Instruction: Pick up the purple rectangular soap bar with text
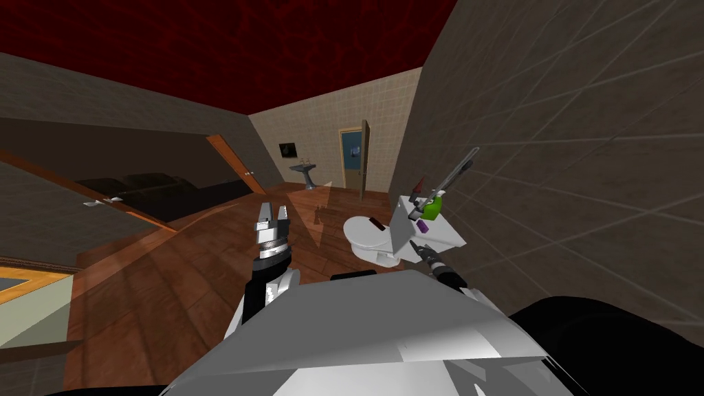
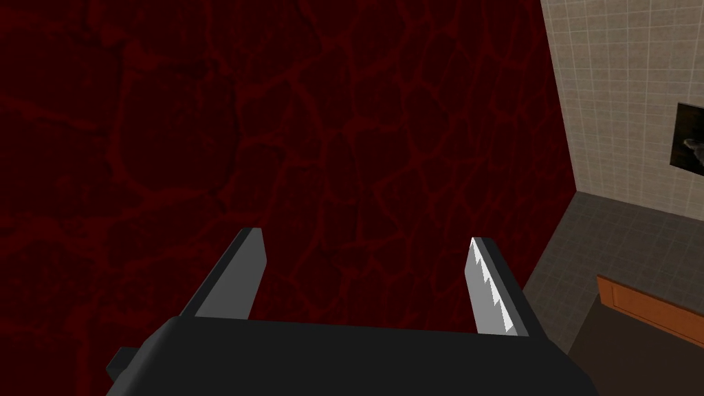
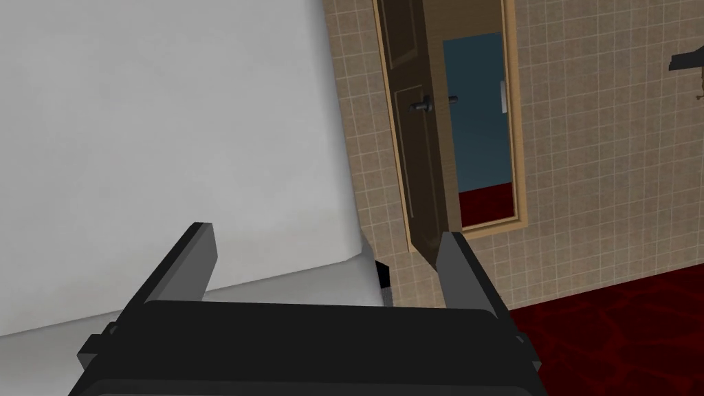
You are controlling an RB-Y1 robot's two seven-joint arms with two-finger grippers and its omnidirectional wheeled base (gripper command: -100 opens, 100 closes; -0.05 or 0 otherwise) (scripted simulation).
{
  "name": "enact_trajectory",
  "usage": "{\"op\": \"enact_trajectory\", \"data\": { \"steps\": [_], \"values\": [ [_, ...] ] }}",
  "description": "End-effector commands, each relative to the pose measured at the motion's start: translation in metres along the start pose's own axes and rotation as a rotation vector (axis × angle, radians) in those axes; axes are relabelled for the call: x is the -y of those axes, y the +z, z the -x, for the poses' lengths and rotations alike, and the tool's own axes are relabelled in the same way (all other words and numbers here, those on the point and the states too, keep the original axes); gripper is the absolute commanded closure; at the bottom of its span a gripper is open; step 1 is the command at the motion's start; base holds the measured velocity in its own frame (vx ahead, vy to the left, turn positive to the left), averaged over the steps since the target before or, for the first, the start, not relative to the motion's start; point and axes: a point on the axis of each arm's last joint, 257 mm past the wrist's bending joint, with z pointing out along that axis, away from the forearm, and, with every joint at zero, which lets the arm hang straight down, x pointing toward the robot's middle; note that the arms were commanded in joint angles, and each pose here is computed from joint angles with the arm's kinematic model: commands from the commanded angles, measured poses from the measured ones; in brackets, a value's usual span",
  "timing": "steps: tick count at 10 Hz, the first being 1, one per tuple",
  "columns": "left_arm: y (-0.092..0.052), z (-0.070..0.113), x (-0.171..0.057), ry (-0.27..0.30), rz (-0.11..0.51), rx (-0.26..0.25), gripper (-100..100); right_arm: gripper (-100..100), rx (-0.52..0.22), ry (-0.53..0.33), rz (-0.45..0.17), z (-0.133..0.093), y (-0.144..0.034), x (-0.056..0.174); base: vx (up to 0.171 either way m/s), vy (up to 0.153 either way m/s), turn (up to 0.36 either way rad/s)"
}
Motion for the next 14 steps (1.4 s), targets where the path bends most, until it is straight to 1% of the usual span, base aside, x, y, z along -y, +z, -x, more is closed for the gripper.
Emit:
{"op": "enact_trajectory", "data": {
  "steps": [1,2,3,4,5,6,7,8,10,13,14],
  "values": [
    [0.0,0.0,0.0,0.0,0.0,0.0,0,-100,-0.058,-0.008,0.004,-0.02,0.015,-0.005,-0.097,-0.004,-0.189],
    [0.0,0.0,0.0,0.0,0.0,0.0,0,-100,-0.069,0.012,0.032,-0.028,0.026,-0.02,-0.167,-0.005,-0.121],
    [0.0,0.0,0.0,0.0,0.0,0.0,0,-100,-0.067,0.017,0.042,-0.028,0.035,-0.025,-0.101,-0.001,0.0],
    [0.0,0.0,0.0,0.0,0.0,0.0,0,-100,-0.064,0.019,0.041,-0.028,0.041,-0.026,-0.034,0.003,0.01],
    [0.0,0.0,0.0,0.0,0.0,0.0,0,-100,-0.056,0.022,0.046,-0.024,0.049,-0.028,0.0,0.0,0.0],
    [0.0,0.0,0.0,0.0,0.0,0.0,0,-100,-0.029,0.024,0.066,-0.011,0.061,-0.039,0.011,0.0,-0.001],
    [0.0,0.0,0.0,0.0,0.0,0.0,0,-100,-0.012,0.025,0.078,-0.003,0.068,-0.045,0.011,0.001,0.002],
    [0.0,0.0,0.0,0.0,0.0,0.0,0,-100,-0.079,0.0,0.062,-0.026,0.077,-0.042,-0.132,-0.009,-0.207],
    [0.0,0.0,0.0,0.0,0.0,0.0,0,-100,-0.109,0.014,0.085,-0.041,0.094,-0.057,-0.13,0.002,-0.053],
    [0.0,0.0,0.0,0.0,0.0,0.0,0,-100,-0.042,0.016,0.133,-0.005,0.122,-0.086,-0.001,-0.005,0.004],
    [0.0,0.0,0.0,0.0,0.0,0.0,0,-100,-0.103,-0.035,0.107,-0.026,0.129,-0.075,-0.118,-0.013,-0.202]
  ]
}}
